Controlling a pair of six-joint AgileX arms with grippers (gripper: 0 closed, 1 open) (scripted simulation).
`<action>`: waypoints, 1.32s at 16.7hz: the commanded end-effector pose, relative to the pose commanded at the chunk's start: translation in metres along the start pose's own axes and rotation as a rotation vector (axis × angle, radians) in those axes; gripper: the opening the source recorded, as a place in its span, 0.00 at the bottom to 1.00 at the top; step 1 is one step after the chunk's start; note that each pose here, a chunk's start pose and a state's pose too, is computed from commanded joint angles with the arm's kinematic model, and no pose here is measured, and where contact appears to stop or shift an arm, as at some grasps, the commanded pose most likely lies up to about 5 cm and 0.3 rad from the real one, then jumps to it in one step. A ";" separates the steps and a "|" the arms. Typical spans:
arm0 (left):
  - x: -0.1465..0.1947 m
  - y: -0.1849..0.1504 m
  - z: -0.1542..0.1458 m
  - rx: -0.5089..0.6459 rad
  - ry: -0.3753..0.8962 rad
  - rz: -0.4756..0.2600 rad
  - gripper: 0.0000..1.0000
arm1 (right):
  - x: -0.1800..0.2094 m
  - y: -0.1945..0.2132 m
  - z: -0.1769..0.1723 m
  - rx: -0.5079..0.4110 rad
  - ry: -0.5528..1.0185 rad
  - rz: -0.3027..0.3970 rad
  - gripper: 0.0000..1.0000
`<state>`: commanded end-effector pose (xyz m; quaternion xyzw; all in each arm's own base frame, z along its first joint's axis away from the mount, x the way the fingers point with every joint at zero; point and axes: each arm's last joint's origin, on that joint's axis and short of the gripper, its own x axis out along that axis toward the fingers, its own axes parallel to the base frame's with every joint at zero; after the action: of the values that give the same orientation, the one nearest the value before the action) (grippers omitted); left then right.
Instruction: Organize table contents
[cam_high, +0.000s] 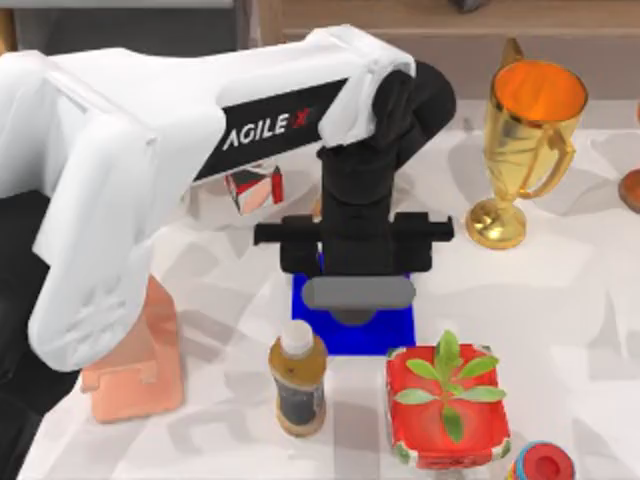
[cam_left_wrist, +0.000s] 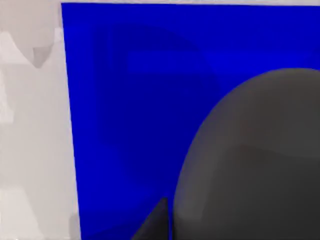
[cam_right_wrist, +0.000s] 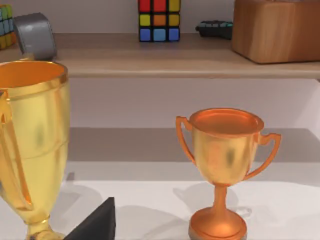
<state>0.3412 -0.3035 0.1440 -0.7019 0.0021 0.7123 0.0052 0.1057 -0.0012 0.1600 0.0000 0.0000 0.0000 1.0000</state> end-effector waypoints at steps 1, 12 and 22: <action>0.000 -0.002 -0.001 -0.003 -0.004 0.000 0.00 | 0.000 0.000 0.000 0.000 0.000 0.000 1.00; 0.010 0.000 0.000 0.000 0.000 0.000 0.23 | 0.000 0.000 0.000 0.000 0.000 0.000 1.00; 0.010 0.000 0.000 0.000 0.000 0.000 0.98 | 0.000 0.000 0.000 0.000 0.000 0.000 1.00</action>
<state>0.3413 -0.3035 0.1340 -0.7019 0.0021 0.7123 0.0052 0.1057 -0.0012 0.1600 0.0000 0.0000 0.0000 1.0000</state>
